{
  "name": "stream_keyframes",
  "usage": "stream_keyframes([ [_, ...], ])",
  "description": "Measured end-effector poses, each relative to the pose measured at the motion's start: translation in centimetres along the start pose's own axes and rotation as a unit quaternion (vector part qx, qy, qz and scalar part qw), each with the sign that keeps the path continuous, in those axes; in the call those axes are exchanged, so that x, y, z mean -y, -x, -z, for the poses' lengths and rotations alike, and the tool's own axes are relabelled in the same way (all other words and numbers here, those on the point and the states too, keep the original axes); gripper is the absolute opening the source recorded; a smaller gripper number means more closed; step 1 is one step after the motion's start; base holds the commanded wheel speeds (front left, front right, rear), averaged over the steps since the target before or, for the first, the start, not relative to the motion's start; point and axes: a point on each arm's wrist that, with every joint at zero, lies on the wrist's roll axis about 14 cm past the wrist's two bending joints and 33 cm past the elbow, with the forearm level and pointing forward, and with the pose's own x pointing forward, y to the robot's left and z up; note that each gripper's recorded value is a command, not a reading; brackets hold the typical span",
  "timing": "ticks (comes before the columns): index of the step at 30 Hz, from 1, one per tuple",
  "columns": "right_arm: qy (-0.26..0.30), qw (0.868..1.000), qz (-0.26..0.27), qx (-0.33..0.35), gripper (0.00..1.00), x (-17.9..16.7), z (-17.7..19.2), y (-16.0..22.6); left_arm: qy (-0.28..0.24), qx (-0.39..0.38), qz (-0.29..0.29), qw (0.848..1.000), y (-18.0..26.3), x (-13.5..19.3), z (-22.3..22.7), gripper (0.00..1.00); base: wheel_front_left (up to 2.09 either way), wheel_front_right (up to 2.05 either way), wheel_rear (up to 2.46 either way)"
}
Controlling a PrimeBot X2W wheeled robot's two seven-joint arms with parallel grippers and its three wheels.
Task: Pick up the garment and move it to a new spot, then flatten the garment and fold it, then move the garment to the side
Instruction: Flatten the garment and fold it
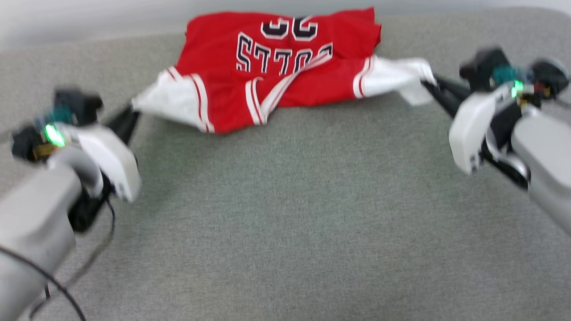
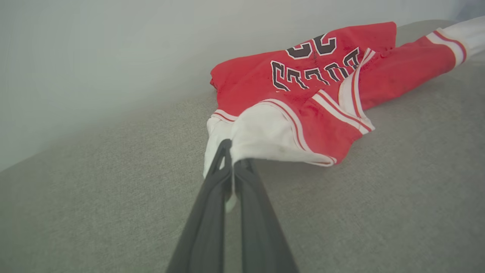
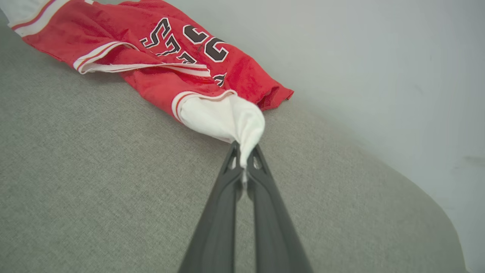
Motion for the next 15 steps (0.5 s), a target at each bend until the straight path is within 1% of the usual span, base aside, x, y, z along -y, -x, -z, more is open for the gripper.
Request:
stream_keyframes([
  [3, -0.018, 1.000, -0.003, -0.012, 0.00, -0.9, 2.0, 2.1, 0.020, -0.023, -0.006, 1.000, 2.7, 1.1, 2.4, 0.00, 0.00, 0.00, 0.00],
  [9, -0.053, 0.998, 0.000, -0.025, 0.00, -2.1, 5.0, 6.5, 0.052, -0.056, -0.047, 0.996, 8.4, 1.1, 5.5, 0.00, 0.00, 0.00, 0.00],
  [15, -0.085, 0.995, -0.001, -0.056, 0.00, -4.1, 9.3, 11.3, 0.076, -0.092, -0.065, 0.991, 13.5, 2.3, 8.2, 0.00, 0.00, 0.00, 0.00],
])
